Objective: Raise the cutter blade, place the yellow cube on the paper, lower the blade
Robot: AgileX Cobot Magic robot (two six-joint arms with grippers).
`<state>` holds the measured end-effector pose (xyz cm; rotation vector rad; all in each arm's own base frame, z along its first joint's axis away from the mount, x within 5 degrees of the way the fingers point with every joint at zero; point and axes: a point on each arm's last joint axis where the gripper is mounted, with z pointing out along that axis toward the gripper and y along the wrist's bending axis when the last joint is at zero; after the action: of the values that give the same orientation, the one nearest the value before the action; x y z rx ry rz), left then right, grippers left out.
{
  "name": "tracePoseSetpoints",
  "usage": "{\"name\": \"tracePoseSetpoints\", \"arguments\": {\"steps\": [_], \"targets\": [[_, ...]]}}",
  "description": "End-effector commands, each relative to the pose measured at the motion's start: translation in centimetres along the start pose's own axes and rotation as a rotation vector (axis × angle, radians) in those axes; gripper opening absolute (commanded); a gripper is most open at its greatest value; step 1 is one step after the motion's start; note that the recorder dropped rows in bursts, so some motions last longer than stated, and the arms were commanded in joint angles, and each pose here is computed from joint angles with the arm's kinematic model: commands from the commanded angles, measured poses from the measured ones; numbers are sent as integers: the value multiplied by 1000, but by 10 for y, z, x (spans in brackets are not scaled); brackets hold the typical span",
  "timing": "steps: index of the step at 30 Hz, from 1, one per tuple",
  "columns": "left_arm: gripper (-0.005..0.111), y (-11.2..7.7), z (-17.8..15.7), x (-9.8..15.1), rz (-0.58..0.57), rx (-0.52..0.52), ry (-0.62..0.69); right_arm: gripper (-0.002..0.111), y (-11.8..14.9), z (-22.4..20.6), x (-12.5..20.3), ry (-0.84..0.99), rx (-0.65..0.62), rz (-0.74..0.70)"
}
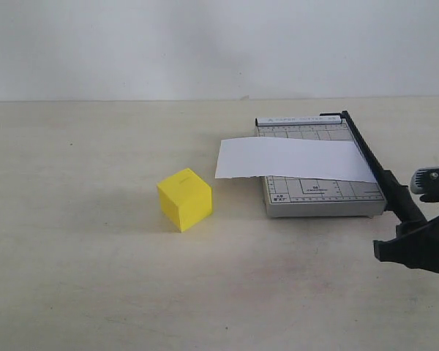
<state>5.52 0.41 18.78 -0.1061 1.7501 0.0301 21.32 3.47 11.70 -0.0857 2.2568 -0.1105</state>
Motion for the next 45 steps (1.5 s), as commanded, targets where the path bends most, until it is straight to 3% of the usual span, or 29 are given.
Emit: {"name": "tracePoseSetpoints", "arguments": {"steps": [1,9,20,39,45], "targets": [[4,-2,-1,-1,-58,19,1,38,0,1,1,11,-1,-3],[4,-2,-1,1,-57,19,21,0,1,1,2,27,-7,-5],[4,-2,-1,1,-57,19,21,0,0,-1,-1,4,-4,-28],[4,-2,-1,1,-57,19,21,0,-11,-49,-50,-343,16,-29],[4,-2,-1,1,-57,19,21,0,-12,-54,-53,-370,16,-32]]}}
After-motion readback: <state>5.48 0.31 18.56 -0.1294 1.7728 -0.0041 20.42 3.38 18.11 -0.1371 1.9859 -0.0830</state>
